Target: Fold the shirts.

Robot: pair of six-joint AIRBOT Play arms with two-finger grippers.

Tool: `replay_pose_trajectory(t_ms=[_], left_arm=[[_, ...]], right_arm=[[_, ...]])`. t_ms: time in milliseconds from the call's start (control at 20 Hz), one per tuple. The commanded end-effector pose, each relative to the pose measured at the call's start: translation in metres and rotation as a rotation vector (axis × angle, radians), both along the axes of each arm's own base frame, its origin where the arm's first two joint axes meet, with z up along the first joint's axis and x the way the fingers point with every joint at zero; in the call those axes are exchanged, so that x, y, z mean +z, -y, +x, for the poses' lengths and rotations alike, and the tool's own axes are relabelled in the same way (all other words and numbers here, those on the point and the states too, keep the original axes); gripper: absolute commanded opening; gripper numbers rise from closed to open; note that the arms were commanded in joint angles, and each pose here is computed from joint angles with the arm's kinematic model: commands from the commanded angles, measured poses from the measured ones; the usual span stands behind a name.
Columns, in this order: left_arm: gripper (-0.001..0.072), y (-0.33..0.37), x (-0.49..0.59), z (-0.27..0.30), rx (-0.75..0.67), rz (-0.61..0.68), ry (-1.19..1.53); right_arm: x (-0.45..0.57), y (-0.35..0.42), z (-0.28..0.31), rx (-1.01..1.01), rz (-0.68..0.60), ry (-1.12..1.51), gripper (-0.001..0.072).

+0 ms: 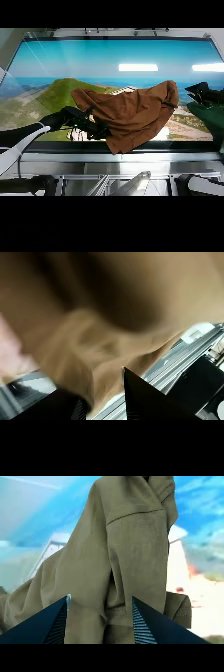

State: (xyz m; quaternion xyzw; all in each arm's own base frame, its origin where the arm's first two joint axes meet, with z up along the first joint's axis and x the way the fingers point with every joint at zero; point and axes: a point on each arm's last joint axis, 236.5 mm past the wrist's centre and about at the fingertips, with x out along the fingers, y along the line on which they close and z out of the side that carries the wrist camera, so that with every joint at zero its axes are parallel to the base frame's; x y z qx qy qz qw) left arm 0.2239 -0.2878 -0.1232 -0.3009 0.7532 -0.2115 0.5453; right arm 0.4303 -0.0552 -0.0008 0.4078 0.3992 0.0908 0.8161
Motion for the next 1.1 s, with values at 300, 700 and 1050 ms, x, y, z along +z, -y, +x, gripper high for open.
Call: replay_pose_trajectory(t_ms=[300, 700, 1050], left_arm=[[0.0030, 0.012, 0.003, 0.004, -0.123, -0.042, 0.011], [0.0030, -0.036, 0.008, -0.001, -0.003, -0.046, -0.029], [0.0029, -0.073, 0.008, 0.006, 0.120, -0.047, -0.046]], right_arm=[[-0.044, 0.002, 0.000, -0.009, 0.046, -0.090, 0.0463], [-0.099, -0.027, 0.004, 0.060, 0.126, -0.210, 0.0462], [-0.091, -0.099, 0.037, 0.113, 0.191, -0.178, 0.0344]])
